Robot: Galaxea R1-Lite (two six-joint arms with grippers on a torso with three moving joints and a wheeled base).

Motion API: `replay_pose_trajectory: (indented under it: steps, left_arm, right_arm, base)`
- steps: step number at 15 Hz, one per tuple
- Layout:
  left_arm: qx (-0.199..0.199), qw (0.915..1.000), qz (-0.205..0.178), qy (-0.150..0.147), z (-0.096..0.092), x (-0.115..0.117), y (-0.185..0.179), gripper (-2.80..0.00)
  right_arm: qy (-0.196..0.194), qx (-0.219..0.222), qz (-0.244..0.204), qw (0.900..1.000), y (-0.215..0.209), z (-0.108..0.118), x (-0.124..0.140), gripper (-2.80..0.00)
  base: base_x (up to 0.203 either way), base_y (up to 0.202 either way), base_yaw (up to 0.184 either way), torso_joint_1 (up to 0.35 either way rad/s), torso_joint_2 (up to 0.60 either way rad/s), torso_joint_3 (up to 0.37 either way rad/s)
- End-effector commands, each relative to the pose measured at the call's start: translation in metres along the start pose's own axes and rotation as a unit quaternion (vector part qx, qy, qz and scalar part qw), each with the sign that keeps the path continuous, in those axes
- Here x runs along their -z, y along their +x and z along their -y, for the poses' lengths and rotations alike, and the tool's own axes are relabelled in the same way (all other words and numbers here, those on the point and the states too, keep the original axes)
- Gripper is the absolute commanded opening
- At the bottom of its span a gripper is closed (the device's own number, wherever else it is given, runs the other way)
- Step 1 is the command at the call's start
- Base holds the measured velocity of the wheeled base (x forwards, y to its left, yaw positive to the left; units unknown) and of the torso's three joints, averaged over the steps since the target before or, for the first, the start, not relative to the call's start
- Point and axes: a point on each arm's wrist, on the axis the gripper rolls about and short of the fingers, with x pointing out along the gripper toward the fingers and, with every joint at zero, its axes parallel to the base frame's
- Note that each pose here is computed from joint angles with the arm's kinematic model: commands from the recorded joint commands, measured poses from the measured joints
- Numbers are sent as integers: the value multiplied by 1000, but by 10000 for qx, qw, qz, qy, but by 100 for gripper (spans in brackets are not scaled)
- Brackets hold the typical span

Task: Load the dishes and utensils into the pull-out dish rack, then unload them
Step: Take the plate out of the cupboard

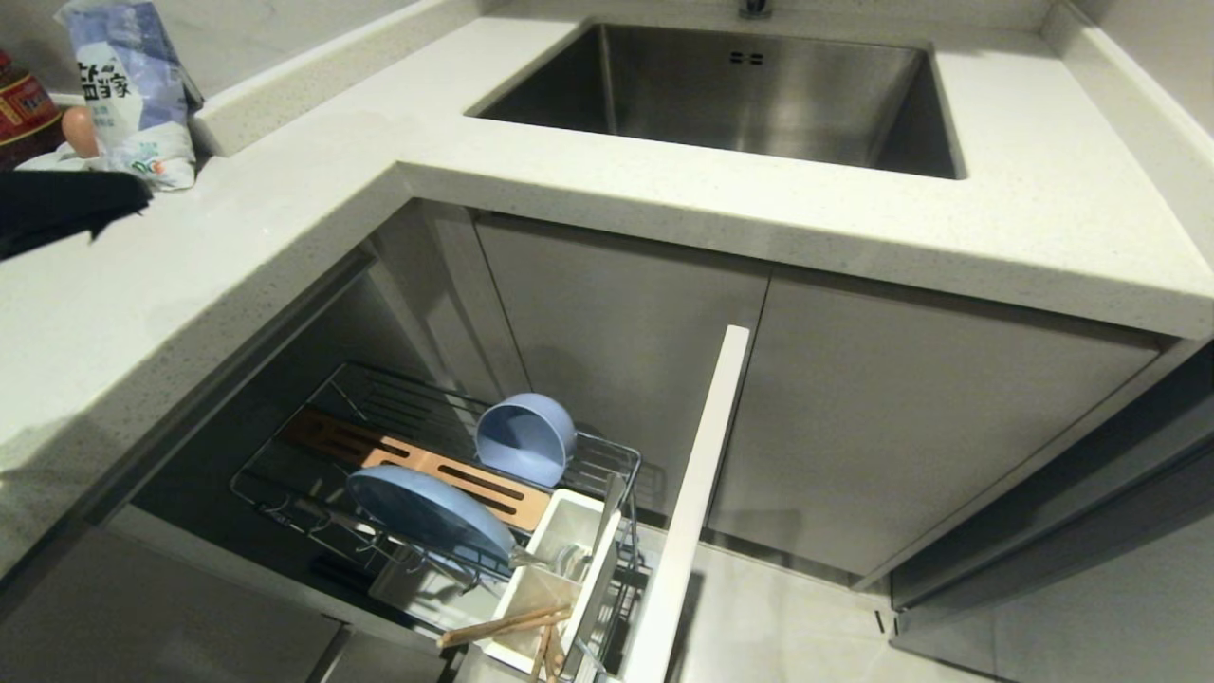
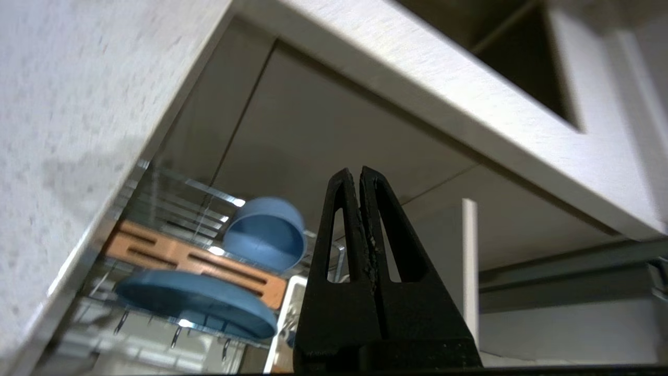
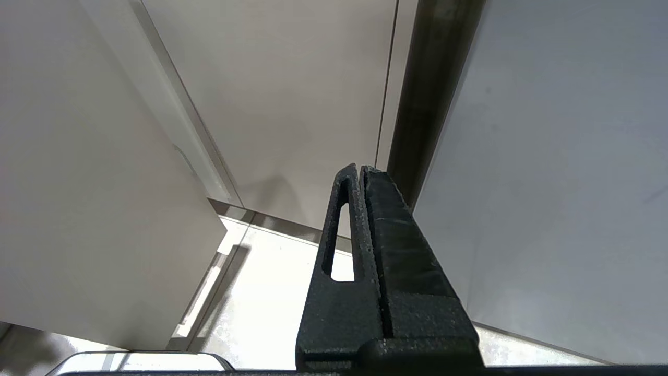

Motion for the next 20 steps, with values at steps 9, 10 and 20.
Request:
replay_pose_trajectory:
  steps: [9,10,20]
  left_arm:
    - [-1592,9674,-1748,-908,22,83,41,-280]
    - [-1792,9622,-1875,-834,21,94,46,-280]
    - [-2983,9273,-2088,-862,11,157,84,0]
  right_arm:
    - [1,-2,-108,9999,1,0,6,-280]
    - [1,-2,-108,9999,1,0,6,-280]
    - [1,-2,-108,9999,1,0,6,-280]
  base:
    - [0,0,0,0,0,0]
    - [0,0,0,0,0,0]
    - [0,0,0,0,0,0]
